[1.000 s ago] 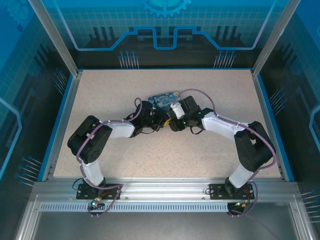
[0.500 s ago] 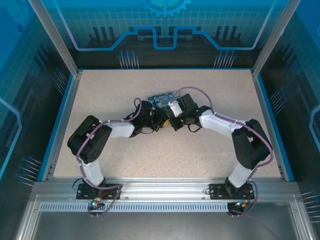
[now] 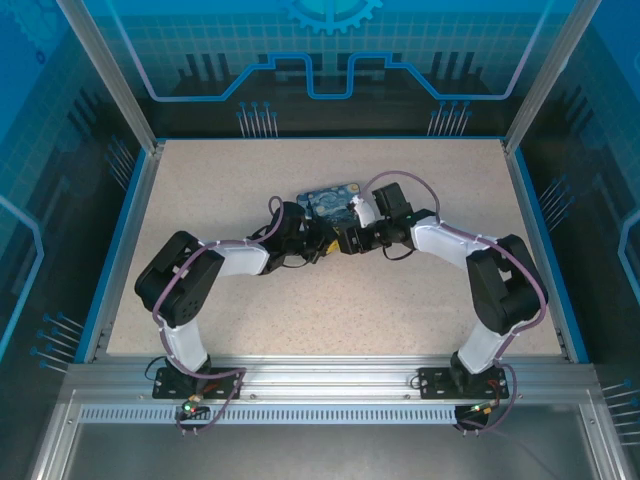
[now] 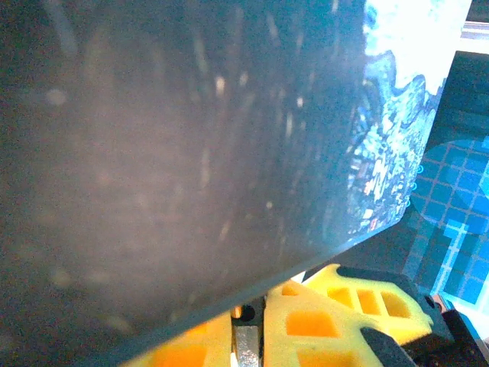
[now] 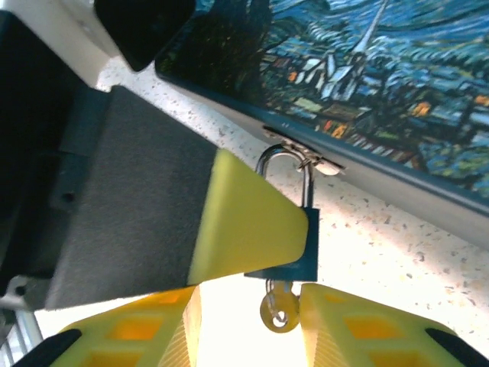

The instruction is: Unlock a padlock with a key

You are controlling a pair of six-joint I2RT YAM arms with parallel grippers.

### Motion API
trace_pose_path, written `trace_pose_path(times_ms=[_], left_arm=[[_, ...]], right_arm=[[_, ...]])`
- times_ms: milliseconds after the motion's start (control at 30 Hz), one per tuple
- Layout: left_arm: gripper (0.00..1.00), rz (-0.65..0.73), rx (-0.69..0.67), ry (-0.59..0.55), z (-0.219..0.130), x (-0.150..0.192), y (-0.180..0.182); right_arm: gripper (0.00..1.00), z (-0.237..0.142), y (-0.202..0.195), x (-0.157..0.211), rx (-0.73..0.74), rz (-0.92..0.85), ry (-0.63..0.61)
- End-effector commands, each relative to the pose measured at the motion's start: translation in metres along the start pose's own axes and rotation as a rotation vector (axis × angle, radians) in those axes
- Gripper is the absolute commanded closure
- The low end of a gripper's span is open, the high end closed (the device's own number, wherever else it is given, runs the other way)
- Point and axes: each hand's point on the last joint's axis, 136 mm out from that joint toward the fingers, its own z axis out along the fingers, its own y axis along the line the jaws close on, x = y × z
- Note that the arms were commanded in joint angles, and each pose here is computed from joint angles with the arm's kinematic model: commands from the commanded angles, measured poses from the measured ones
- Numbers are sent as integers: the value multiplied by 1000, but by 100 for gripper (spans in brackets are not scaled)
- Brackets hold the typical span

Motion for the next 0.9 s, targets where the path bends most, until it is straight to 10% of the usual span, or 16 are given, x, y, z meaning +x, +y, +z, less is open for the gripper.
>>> trace_pose_path(times_ms=[0,167,467,867], left_arm=[[100,44,9,29,-4,6,-8],[99,95,-61,30,-3,6,9],[34,139,-104,44,-5,9,19],[1,231,-150,-7,-47,14,7]], right_arm=[[60,-23,2,-3,-42,54,-62],[55,-40,-5,-3,-23,112,-126],[46,-55,-4,-8,19,163,-185],[44,-41,-11,9,51,233,-160]])
